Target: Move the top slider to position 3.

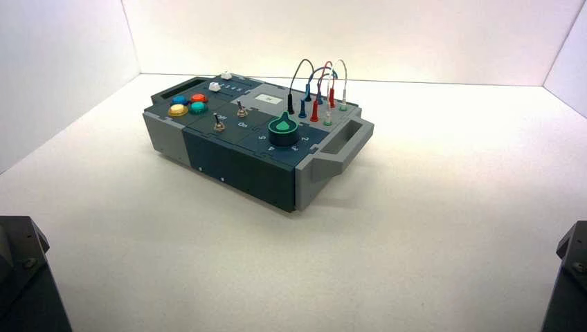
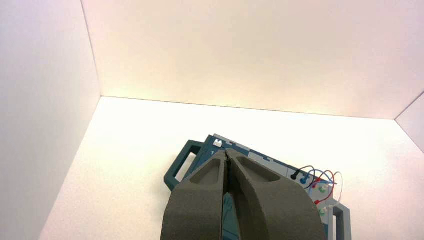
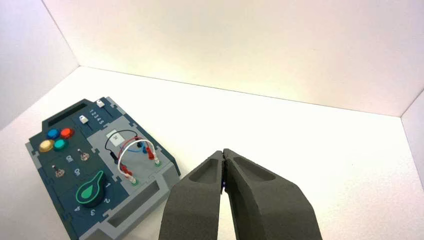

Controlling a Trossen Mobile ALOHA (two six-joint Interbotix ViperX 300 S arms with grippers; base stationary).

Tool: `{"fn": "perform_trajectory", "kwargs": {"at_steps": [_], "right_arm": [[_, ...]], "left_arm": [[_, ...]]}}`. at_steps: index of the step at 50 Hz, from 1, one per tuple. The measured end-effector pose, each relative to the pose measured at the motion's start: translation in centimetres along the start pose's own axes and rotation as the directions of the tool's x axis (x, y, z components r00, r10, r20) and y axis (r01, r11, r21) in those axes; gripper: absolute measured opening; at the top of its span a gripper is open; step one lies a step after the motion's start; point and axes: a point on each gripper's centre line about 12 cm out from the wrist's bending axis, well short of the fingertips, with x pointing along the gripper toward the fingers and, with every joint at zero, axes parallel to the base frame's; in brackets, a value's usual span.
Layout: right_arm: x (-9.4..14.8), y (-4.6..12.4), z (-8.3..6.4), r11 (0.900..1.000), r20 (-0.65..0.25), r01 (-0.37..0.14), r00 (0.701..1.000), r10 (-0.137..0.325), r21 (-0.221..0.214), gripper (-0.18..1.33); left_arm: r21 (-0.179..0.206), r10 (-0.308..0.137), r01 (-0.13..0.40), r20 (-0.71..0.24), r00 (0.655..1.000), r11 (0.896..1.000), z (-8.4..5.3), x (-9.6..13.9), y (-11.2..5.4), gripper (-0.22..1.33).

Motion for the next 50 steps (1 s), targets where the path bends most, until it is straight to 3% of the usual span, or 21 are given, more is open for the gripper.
{"fn": "perform_trajectory", "kwargs": {"at_steps": [21,41,50], "right_arm": [[0.5,0.0,-0.2,1.0,-0.025,-0.001,1.0,0.001,0.007,-0.14],[1.0,0.1,-0.5,0.9999,-0.051,-0.005,0.999,0.005,0.012,-0.14],[1.1,0.0,-0.5,0.9999,-0.055,-0.003,0.998,0.004,0.013,-0.14]], "left_arm": [[-0.003,0.007,-0.007,-0.03,1.0,1.0,-0.2,1.0,0.2,-0.16],[0.005,0.049,-0.049,-0.218,0.975,0.999,1.2,10.7,1.1,-0.16],[0.014,0.049,-0.047,-0.311,0.949,0.999,1.0,15.1,1.0,-0.16]]}}
